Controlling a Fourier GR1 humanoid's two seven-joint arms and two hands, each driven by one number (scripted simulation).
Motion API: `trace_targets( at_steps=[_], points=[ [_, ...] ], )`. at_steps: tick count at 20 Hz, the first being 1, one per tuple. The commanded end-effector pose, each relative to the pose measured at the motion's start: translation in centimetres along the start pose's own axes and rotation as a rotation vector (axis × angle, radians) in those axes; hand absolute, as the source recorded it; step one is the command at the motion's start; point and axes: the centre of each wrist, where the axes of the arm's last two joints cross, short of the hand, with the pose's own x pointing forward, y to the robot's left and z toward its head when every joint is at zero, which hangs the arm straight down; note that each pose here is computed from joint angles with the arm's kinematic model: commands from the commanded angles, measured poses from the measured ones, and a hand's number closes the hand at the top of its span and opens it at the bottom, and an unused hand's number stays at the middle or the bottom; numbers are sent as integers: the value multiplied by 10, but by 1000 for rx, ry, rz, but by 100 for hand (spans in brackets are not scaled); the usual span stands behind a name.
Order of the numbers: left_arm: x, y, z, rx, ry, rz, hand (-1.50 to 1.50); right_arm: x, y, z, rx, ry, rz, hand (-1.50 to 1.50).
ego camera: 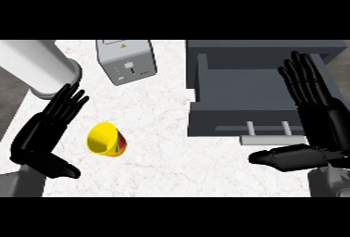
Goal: Pick up the cup, place it into the drawer and close the drawer
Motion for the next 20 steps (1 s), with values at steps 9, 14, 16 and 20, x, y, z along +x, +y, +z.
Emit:
trace_targets(
  at_steps=[9,14,16,20],
  points=[
    [-73,42,6,75,104,-22,-150,-7,-19,1,-9,-22,22,-150],
    [-101,54,25,98,120,-54,-150,6,-12,2,-3,-8,-6,-150],
    [-115,48,41,80,155,-78,-150,14,-34,-33,-22,-30,13,-150],
    [-131,47,33,96,136,-69,-150,18,-33,-12,-10,-25,13,-150]
  ],
)
